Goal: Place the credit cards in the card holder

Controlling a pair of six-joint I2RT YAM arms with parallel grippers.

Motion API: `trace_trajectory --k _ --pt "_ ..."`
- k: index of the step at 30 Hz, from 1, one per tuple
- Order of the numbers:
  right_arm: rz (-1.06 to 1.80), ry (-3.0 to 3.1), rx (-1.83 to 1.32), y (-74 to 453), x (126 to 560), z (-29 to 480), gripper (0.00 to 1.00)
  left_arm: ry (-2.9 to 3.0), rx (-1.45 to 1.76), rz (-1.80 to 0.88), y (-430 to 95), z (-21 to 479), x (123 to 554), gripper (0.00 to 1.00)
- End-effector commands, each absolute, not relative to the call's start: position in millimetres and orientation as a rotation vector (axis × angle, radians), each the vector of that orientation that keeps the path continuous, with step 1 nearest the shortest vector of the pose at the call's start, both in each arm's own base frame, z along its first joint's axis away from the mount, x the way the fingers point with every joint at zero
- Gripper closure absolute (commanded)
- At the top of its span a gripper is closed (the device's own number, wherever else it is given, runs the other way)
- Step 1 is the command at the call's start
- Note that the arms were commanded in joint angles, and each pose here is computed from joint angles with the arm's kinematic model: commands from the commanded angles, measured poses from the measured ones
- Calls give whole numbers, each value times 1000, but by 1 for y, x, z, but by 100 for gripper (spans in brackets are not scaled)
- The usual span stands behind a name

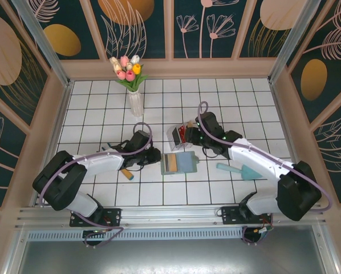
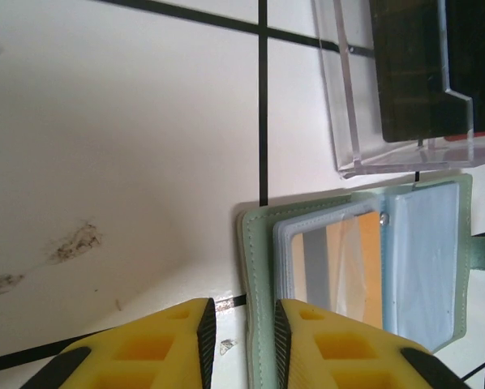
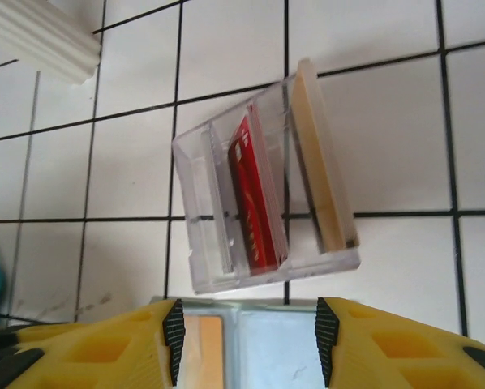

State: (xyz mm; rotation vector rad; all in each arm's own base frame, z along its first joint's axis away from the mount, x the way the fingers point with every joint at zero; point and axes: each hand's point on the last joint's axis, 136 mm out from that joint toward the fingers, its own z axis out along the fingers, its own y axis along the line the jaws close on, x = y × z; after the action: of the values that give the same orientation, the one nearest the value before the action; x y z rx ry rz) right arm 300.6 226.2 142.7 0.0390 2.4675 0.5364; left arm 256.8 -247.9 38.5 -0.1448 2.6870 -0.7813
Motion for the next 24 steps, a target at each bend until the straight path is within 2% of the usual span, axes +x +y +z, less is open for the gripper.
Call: trace_trajectory --k 1,9,12,15,22,24 --pt "337 2502 -96 222 311 137 52 2620 -135 -783 -251 62 272 69" --pt "140 2544 -201 240 341 123 60 2513 -250 -1027 -261 90 305 66" --pt "-34 2541 -127 219 355 121 57 2487 -264 -1092 -267 96 315 65" --pt "-83 2546 -97 210 363 119 55 2489 -252 -1116 -275 97 322 61" --pt "-85 2622 -143 209 363 95 55 2502 -214 -1150 -295 96 342 49" --pt "-99 2630 -142 207 362 92 55 2522 -208 -1143 -300 91 347 49"
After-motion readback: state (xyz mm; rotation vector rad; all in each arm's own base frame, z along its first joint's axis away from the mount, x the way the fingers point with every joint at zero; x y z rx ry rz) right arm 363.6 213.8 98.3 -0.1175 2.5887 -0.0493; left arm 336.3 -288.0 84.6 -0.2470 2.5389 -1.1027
